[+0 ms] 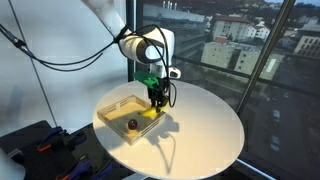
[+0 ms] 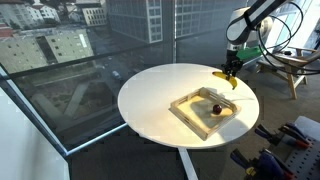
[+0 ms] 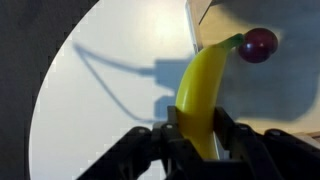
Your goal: Move the banana from the tray to the table
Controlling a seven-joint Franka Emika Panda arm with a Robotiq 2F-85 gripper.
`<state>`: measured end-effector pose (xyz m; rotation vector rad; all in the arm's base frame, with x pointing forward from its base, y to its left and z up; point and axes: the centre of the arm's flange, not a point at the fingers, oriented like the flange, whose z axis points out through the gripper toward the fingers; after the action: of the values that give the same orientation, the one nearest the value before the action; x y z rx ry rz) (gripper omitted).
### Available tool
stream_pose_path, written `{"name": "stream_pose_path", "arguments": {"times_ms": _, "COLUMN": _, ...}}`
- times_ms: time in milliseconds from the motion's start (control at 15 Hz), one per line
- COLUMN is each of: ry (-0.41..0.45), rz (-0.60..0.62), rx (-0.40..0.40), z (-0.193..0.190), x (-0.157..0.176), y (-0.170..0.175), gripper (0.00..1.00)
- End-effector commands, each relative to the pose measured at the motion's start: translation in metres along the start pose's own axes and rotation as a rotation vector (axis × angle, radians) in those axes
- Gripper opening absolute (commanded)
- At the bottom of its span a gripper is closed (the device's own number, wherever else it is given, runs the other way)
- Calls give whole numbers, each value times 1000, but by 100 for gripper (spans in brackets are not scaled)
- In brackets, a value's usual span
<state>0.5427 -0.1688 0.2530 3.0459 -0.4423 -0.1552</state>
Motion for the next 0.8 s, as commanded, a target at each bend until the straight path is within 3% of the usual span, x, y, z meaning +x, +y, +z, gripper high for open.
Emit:
{"name": "stream_pose_path", "arguments": {"times_ms": 0, "ry": -23, "rz": 28, "rx": -6, "z": 0, "x": 12, "y": 13, "gripper": 16}}
{"name": "stream_pose_path", "arguments": {"times_ms": 733, "ry": -72, "rz": 71, "rx": -14, "z": 24, "x": 15, "y": 38, "gripper": 16}}
